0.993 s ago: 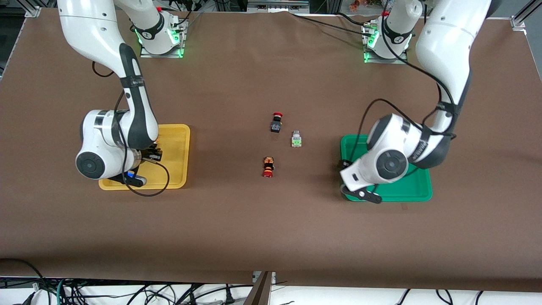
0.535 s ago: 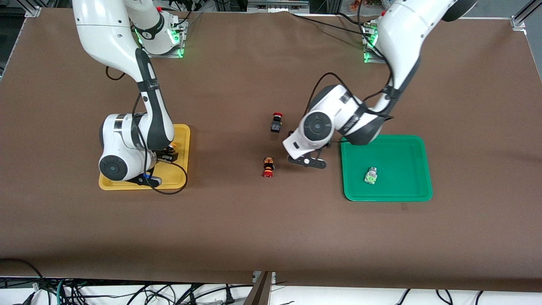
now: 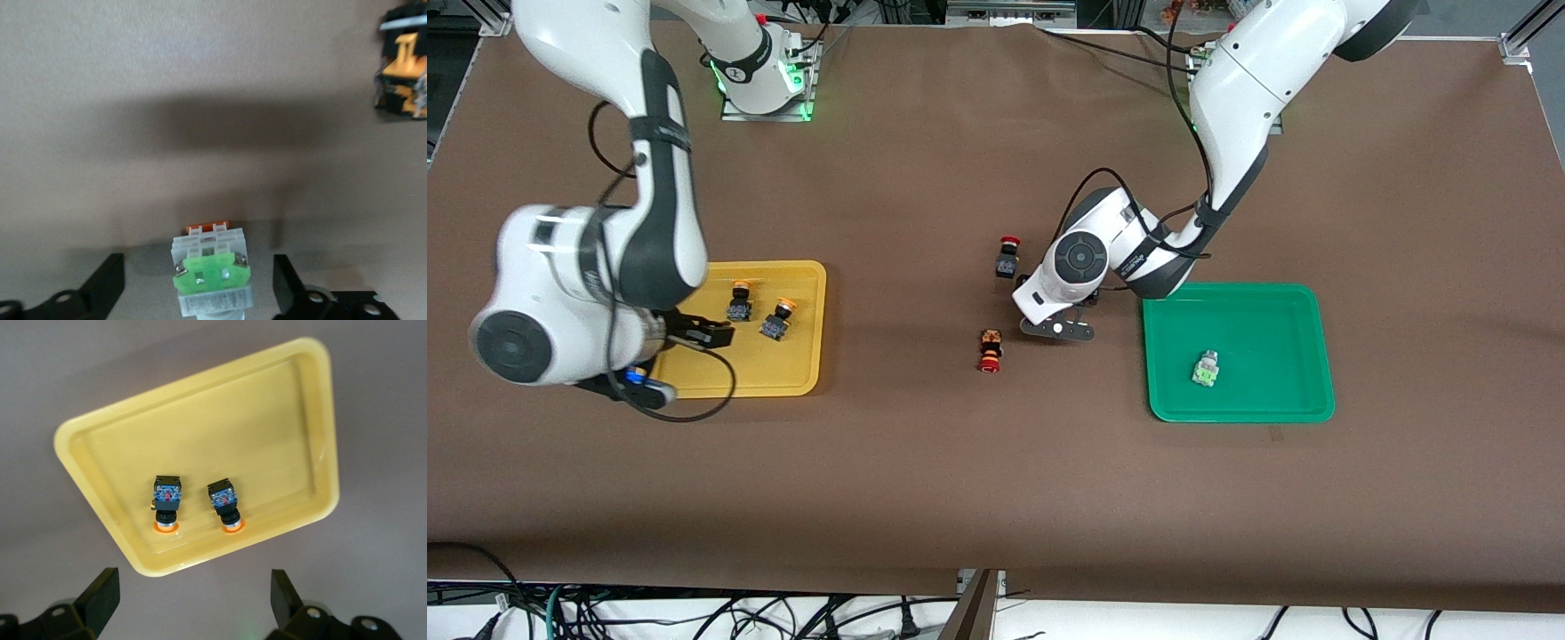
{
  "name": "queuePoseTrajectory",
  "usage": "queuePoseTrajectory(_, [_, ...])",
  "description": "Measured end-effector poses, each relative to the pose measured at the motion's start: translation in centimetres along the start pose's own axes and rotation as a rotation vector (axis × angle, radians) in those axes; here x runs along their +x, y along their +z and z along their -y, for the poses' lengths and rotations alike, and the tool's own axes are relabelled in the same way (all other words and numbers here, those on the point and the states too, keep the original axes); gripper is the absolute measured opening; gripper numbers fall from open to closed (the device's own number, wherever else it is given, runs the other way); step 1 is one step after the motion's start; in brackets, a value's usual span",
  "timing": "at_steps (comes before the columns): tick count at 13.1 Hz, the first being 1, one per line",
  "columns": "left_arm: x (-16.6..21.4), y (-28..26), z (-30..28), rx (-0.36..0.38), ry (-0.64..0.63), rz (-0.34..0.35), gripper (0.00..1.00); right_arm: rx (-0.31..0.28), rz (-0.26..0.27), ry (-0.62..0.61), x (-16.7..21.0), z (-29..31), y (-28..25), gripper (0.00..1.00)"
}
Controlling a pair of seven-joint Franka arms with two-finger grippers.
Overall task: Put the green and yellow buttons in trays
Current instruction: 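Lift the green button with the left gripper while the right arm returns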
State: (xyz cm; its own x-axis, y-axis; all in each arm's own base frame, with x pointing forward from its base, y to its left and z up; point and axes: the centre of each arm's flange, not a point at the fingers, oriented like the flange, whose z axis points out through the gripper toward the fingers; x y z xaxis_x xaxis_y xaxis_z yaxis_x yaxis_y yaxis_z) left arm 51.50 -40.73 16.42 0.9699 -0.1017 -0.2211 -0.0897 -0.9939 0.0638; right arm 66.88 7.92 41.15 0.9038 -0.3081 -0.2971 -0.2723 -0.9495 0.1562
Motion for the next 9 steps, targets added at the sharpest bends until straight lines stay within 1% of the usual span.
queuePoseTrajectory(2, [0.0, -0.4, -0.1, -0.002, -0.005, -0.006, 0.66, 0.044, -0.044, -0.044, -2.2, -2.2, -4.9, 1.0])
queuePoseTrajectory(4, [0.0, -0.8, -0.2, -0.003, -0.005, -0.011, 0.43, 0.081, -0.055, -0.091, -4.3, -6.0, -8.5, 1.0])
queuePoseTrajectory(6, [0.2, -1.7, 0.0, -0.004, -0.01, -0.021, 0.41, 0.115, -0.054, -0.102, -5.2, -9.3, -9.6, 1.0])
queuePoseTrajectory(7, [0.6, -2.7, 0.7, 0.008, -0.018, -0.015, 0.41, 0.124, -0.047, -0.1, -5.3, -10.1, -9.3, 1.0])
queuePoseTrajectory(8, [1.1, -4.5, 1.9, 0.034, -0.019, 0.006, 0.41, 0.128, -0.045, -0.102, -5.2, -10.5, -8.9, 1.0])
queuePoseTrajectory(9, [1.9, -7.0, 3.9, 0.066, 0.002, 0.04, 0.41, 0.127, -0.055, -0.102, -4.9, -10.7, -8.5, 1.0])
